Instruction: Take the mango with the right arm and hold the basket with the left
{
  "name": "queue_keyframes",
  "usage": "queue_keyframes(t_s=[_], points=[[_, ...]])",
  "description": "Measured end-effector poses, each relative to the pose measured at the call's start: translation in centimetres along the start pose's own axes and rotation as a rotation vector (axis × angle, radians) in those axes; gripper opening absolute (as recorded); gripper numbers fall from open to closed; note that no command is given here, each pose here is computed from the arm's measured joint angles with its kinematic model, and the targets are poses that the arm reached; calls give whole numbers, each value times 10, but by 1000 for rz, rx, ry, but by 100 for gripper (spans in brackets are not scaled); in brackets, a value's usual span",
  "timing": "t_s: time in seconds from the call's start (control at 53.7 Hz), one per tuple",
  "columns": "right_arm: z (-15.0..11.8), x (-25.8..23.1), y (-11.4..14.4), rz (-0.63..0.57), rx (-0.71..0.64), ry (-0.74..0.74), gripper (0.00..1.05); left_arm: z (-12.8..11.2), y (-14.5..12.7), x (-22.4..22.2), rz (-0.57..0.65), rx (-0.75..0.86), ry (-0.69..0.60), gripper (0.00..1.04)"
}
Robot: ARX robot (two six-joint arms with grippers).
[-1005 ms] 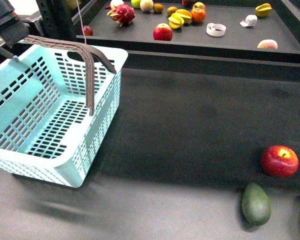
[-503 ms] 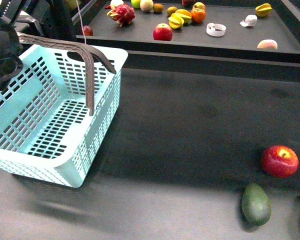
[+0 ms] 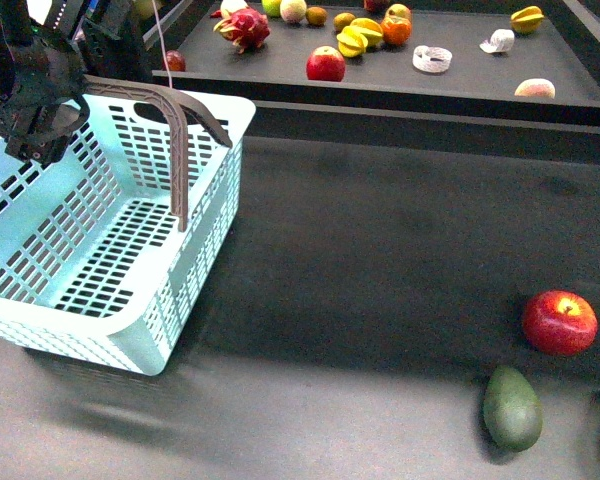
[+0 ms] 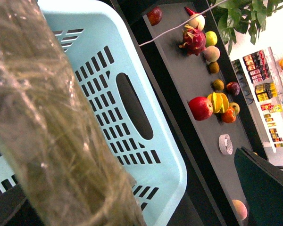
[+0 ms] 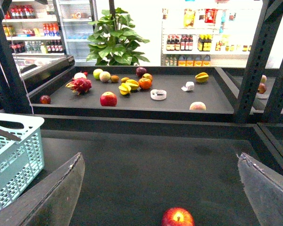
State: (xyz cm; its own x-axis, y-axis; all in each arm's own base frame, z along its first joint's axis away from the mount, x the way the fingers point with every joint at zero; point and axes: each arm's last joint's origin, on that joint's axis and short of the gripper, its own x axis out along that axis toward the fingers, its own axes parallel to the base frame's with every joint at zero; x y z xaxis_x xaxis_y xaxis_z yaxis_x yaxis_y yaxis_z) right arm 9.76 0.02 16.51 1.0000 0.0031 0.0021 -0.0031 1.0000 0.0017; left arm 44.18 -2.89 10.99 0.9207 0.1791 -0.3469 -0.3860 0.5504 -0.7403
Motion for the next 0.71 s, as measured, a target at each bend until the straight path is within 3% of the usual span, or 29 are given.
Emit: queue_keyframes(t_s=[0.093,0.447,0.577,0.708], points=[[0,0,0,0,0,0,97,1,-1,3,-2,-1,-2,92],[0,0,0,0,0,0,97,-5,2,8,23,-32,52,23],[0,0,0,0,0,0,97,-5,-5,2,9,-73,89,9],[0,0,0,0,0,0,97,-7,-6,-15,-12,3,102,8]])
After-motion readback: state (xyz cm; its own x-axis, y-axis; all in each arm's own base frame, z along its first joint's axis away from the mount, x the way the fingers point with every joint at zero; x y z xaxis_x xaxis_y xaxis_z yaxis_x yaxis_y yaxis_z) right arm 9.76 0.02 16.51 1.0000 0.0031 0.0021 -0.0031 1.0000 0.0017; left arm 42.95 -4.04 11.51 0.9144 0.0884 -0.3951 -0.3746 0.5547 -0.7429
